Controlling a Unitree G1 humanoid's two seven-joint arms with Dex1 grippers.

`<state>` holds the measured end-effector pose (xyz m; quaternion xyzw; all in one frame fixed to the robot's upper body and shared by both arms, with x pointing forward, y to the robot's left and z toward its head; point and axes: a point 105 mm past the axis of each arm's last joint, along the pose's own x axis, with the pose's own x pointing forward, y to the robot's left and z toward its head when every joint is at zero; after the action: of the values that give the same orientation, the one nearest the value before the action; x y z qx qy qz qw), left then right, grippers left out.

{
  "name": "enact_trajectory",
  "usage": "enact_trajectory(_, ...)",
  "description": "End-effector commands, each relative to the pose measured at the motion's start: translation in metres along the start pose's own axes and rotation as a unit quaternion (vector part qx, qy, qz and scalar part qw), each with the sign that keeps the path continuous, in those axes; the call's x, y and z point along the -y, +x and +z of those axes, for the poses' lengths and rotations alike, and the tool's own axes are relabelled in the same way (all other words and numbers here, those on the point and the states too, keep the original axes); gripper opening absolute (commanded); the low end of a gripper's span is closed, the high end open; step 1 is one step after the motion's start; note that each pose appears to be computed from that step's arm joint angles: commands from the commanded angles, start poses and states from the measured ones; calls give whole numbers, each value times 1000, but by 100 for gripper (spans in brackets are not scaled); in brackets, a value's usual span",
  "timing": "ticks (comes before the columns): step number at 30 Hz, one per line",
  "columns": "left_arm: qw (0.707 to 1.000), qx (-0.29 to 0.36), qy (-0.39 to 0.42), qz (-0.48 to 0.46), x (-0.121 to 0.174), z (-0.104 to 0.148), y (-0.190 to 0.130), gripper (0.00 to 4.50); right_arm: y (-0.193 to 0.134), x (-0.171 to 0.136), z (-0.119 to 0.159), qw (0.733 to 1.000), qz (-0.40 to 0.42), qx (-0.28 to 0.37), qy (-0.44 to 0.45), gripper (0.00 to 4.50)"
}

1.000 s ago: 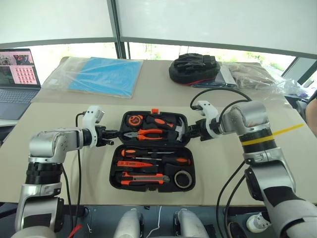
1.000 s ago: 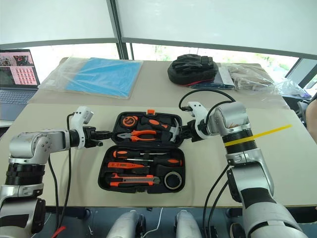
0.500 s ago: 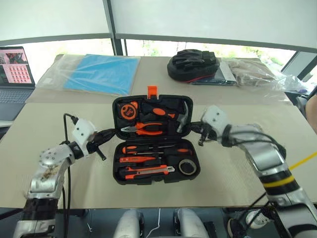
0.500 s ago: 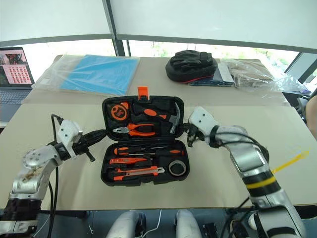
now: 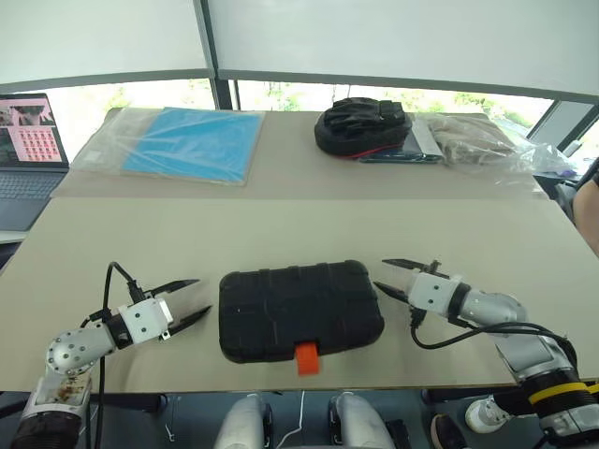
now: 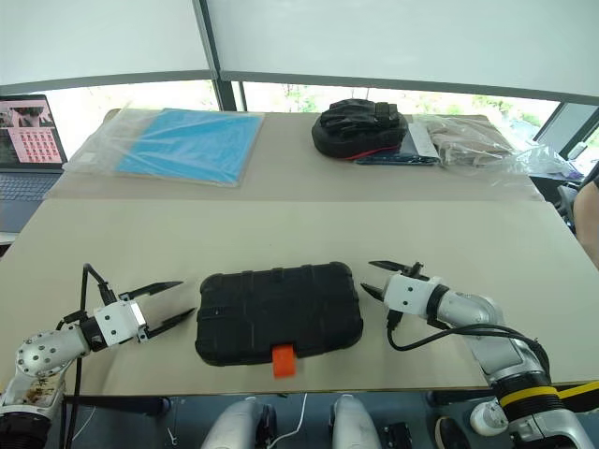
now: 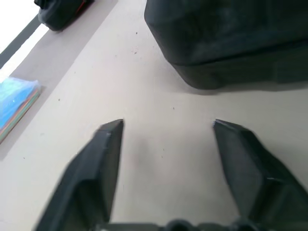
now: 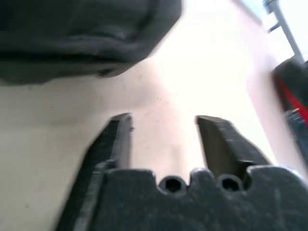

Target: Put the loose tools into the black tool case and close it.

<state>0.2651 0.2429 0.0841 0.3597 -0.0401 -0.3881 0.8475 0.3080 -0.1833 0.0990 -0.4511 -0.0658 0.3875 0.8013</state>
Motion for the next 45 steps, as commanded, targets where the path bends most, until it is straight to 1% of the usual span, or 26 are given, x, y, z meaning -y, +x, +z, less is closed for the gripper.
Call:
enact_trajectory(1, 999, -18, -36, 19, -14, -7, -3, 397, -17, 7, 6, 1000, -2, 15, 22, 386)
enact_trajectory(2, 998, -18, -49, 21, -18, -7, 0, 376, -23, 4, 6, 999, 8, 15, 38, 375)
enact_trajectory(3, 998, -15, -57, 24, -25, -6, 6, 343, -29, -3, 9, 997, 28, 15, 70, 353)
enact_trajectory(4, 998, -13, -61, 26, -29, -4, 10, 315, -33, -9, 11, 995, 43, 16, 91, 317)
enact_trajectory(6, 997, -5, -69, 20, -37, 2, 22, 225, -44, -25, 20, 988, 88, 22, 127, 242)
enact_trajectory(7, 997, 0, -76, 13, -41, 6, 28, 193, -49, -34, 25, 983, 112, 20, 146, 217)
enact_trajectory(8, 996, 5, -83, 7, -44, 9, 37, 145, -54, -44, 31, 977, 138, 19, 161, 175)
enact_trajectory(10, 995, 15, -97, -15, -47, 15, 51, 75, -60, -63, 40, 965, 186, 9, 186, 117)
enact_trajectory(11, 994, 16, -101, -28, -46, 17, 57, 28, -61, -69, 45, 961, 201, 9, 190, 75)
enact_trajectory(12, 994, 18, -101, -44, -45, 20, 63, 8, -60, -76, 50, 956, 215, 9, 199, 52)
enact_trajectory(13, 993, 17, -103, -56, -43, 21, 68, 0, -59, -81, 54, 953, 223, 9, 206, 16)
enact_trajectory(14, 991, 13, -108, -77, -39, 21, 73, 0, -55, -85, 60, 951, 229, 13, 209, 2)
enact_trajectory(18, 977, -8, -138, -162, -20, 19, 79, 0, -35, -96, 71, 945, 240, 13, 224, 2)
enact_trajectory(22, 968, -20, -159, -195, -12, 19, 76, 0, -17, -94, 74, 949, 234, 15, 211, 2)
enact_trajectory(24, 962, -24, -185, -200, -9, 19, 68, 0, 2, -77, 71, 962, 191, 19, 195, 2)
enact_trajectory(26, 957, -26, -206, -204, -7, 20, 62, 0, 14, -64, 70, 968, 161, 24, 192, 2)
enact_trajectory(29, 951, -24, -233, -202, -2, 24, 50, 0, 28, -52, 71, 972, 146, 34, 183, 2)
enact_trajectory(31, 951, -34, -239, -193, 2, 21, 43, 0, 36, -45, 69, 974, 137, 34, 179, 2)
enact_trajectory(34, 955, -35, -255, -148, 5, 19, 36, 0, 52, -29, 66, 976, 117, 38, 179, 2)
enact_trajectory(37, 958, -25, -261, -120, 2, 21, 35, 0, 55, -25, 61, 977, 116, 34, 176, 2)
enact_trajectory(39, 953, 21, -291, -86, -11, 34, 34, 0, 51, -23, 57, 978, 118, 28, 172, 2)
enact_trajectory(41, 952, 46, -297, -55, -31, 41, 29, 0, 40, -19, 52, 977, 115, 21, 176, 2)
enact_trajectory(43, 953, 53, -294, -58, -42, 48, 27, 0, 26, -19, 50, 974, 117, 16, 191, 2)
enact_trajectory(45, 950, 57, -295, -86, -43, 56, 28, 0, 16, -22, 51, 971, 125, 13, 203, 2)
